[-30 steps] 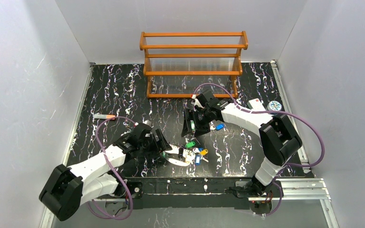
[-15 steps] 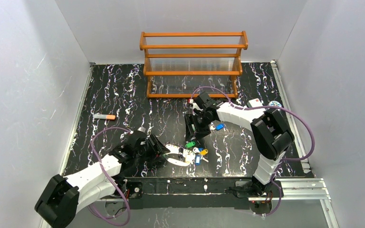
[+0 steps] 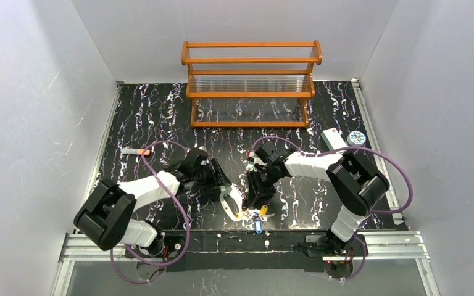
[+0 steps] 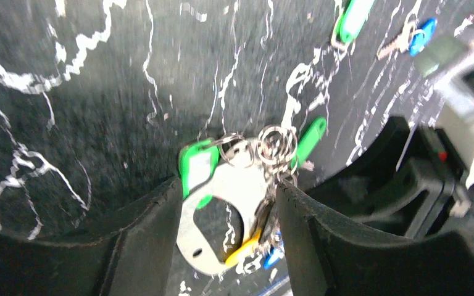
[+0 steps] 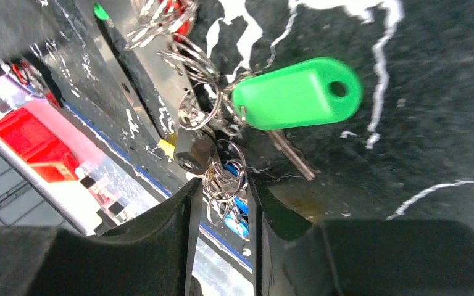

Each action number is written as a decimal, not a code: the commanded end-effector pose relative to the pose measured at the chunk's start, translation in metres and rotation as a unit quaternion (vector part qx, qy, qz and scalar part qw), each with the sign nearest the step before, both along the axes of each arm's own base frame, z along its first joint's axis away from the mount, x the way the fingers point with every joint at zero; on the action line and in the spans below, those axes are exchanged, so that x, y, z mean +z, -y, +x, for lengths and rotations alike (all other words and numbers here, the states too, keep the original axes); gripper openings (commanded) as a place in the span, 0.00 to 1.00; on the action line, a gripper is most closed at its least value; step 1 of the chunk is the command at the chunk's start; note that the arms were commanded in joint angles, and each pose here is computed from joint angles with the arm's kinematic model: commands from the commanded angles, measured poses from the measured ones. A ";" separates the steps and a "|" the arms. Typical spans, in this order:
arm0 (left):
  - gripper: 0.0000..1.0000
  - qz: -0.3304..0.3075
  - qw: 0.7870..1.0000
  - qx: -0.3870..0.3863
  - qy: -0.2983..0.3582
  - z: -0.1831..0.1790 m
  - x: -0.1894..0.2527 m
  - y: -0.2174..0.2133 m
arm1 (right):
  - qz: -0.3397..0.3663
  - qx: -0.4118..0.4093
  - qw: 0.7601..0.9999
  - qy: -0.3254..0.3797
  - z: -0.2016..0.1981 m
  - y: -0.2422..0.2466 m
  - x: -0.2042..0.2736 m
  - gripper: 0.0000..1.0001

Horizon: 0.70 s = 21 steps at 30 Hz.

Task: Put the keys on the keyring
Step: Adjust the keyring at the center of the board.

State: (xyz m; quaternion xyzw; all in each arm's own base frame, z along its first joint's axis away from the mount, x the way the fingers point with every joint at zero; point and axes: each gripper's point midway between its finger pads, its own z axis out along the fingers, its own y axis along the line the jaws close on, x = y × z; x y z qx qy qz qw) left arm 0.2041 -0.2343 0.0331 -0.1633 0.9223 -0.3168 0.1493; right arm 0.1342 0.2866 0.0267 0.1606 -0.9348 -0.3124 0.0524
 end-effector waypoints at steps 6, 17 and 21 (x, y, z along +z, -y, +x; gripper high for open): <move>0.58 0.129 0.989 -0.053 0.054 0.016 0.015 -0.032 | 0.015 -0.029 0.996 0.087 0.026 -0.011 0.036 0.48; 0.57 0.007 1.000 -0.011 -0.003 -0.033 0.002 -0.025 | -0.016 -0.034 0.997 0.071 0.014 0.008 0.013 0.46; 0.53 -0.041 0.999 0.015 -0.002 -0.035 -0.003 -0.019 | 0.008 -0.014 0.999 0.051 0.003 -0.002 0.011 0.40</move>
